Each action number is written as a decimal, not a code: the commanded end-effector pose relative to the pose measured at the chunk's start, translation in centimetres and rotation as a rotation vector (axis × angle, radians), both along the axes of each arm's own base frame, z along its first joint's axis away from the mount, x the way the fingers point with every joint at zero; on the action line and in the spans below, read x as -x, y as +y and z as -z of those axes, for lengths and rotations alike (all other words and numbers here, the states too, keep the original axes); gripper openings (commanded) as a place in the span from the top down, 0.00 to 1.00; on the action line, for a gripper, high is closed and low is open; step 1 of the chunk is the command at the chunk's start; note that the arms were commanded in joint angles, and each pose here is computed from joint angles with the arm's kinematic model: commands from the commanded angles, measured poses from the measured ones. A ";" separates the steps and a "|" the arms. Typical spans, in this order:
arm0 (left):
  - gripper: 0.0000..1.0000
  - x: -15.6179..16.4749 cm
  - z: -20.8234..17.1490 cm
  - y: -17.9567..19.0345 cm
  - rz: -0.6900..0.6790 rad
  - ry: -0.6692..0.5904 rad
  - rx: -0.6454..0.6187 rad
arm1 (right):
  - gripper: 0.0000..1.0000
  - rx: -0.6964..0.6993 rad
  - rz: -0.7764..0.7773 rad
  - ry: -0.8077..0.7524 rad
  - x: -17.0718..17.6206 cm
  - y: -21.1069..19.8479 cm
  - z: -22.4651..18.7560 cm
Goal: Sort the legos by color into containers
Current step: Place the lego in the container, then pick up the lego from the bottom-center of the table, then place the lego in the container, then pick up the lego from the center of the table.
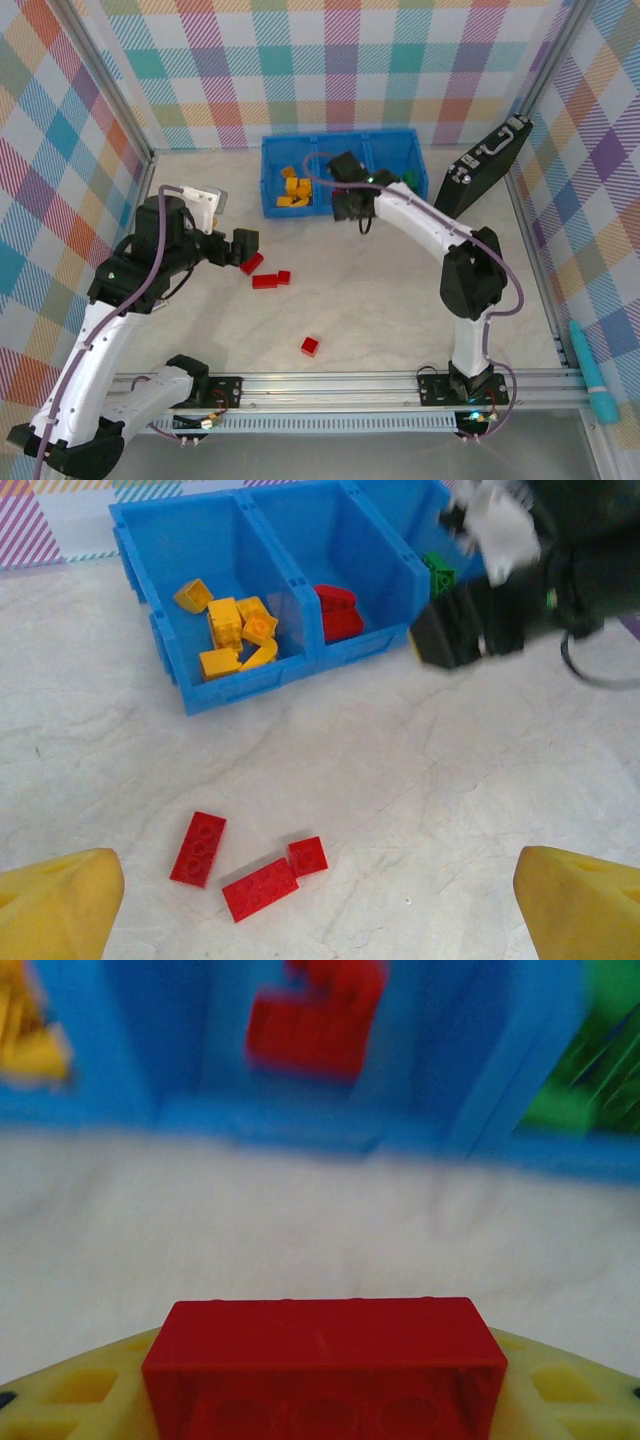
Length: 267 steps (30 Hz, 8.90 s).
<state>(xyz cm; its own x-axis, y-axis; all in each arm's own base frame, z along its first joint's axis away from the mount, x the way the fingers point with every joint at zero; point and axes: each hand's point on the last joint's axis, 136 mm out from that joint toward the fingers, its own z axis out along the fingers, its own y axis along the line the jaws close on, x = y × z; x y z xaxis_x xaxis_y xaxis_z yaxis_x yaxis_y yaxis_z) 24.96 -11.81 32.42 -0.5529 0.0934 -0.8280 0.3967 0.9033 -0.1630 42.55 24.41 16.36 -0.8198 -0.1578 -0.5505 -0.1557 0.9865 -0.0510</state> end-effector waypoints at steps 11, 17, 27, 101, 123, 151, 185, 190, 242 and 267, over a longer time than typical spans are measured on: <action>0.01 -1.4 0.6 0.9 -0.054 -0.002 -0.053 | 0.51 -0.002 -0.046 -0.137 -12.1 2.7 1.8; 0.01 -1.4 0.2 1.3 -0.086 -0.026 -0.025 | 0.47 0.023 -0.017 -0.119 -13.5 2.5 3.9; 0.02 -1.4 0.0 1.3 -0.100 -0.023 -0.010 | 0.36 -0.018 0.007 -0.077 -13.3 2.3 6.1; 0.00 3.8 -5.3 1.3 -0.034 -0.195 0.179 | 0.25 -0.022 -0.122 0.530 33.2 10.8 9.9; 0.00 3.7 -4.4 1.5 -0.046 -0.194 0.163 | 0.44 0.060 -0.113 0.604 32.7 10.0 12.4; 0.00 2.8 -4.2 2.0 -0.064 -0.191 0.093 | 0.61 0.037 -0.174 0.336 21.6 6.1 2.2; 0.08 -0.9 7.6 0.8 -0.126 0.145 0.031 | 0.38 -0.043 -0.068 -0.094 -12.0 2.5 0.8; 0.10 -1.6 10.2 0.0 -0.172 0.244 0.111 | 0.36 -0.094 -0.093 -0.108 -11.9 3.3 -0.5; 0.63 -6.2 30.5 -9.1 -0.172 0.634 -0.322 | 0.18 -0.079 -0.203 -0.204 14.6 -11.2 -12.1; 0.73 -17.0 11.5 -20.1 -0.105 0.190 -0.019 | 0.13 -0.098 -0.259 -0.223 14.0 -10.1 -12.3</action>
<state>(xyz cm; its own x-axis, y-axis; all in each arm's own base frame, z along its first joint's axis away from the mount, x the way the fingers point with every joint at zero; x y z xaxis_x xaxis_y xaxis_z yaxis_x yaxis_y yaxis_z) 39.61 -30.35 19.42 -0.7687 0.0587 -0.6368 0.2506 0.9438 -0.2155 28.89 13.74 27.58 -0.6526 -0.2876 -0.7010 -0.3662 0.9296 -0.0404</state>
